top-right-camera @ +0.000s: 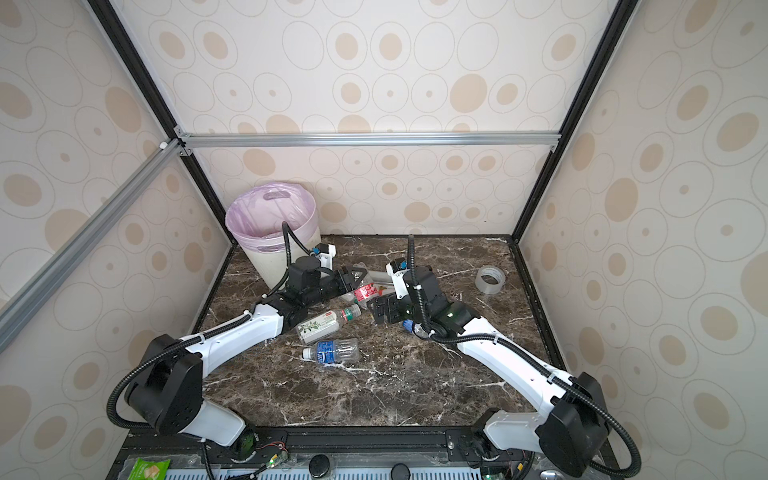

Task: Throw the plastic bottles in the bin
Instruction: 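Close the left gripper on the red-labelled bottle beside the right gripper, then carry the red-labelled bottle over the bin with the left gripper while the right releases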

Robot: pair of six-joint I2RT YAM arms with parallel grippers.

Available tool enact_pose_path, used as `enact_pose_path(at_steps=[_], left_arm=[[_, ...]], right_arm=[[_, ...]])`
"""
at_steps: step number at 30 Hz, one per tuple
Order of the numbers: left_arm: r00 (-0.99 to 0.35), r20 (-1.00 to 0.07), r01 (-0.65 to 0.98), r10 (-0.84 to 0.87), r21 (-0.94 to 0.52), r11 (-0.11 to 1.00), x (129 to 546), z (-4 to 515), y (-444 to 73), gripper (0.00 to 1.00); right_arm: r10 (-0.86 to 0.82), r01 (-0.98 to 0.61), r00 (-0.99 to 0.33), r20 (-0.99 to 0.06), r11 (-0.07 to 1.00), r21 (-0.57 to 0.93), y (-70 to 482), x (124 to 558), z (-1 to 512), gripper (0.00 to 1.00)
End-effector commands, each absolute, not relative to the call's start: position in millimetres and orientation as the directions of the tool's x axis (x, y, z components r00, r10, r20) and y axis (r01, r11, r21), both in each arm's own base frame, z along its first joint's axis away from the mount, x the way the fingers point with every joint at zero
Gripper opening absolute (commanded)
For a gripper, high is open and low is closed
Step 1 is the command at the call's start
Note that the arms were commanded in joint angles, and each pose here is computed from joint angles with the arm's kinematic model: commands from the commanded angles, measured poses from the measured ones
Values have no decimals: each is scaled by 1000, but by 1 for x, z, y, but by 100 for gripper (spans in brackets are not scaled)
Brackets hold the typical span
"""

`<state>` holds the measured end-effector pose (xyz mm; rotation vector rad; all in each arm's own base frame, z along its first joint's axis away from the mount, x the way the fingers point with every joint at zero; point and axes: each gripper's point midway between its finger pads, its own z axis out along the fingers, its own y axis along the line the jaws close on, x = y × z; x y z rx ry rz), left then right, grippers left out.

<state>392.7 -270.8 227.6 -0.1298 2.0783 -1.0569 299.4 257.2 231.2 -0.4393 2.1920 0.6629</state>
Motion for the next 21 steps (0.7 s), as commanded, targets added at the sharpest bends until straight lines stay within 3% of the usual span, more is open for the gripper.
enact_pose_path(at_steps=[1,15,21], left_arm=[[-594,-696,297,-404,-656,693,402,279,-255,51],[-253,-900,212,-355,-410,887,447,432,-152,51],[-49,-960,79,-275,-278,957,446,509,-92,51]], right_arm=[[-108,-500,-617,-780,819,282,250,300,234,100],[-34,-616,-511,-859,712,337,302,326,329,100],[26,-692,-395,-918,649,316,327,335,390,100]])
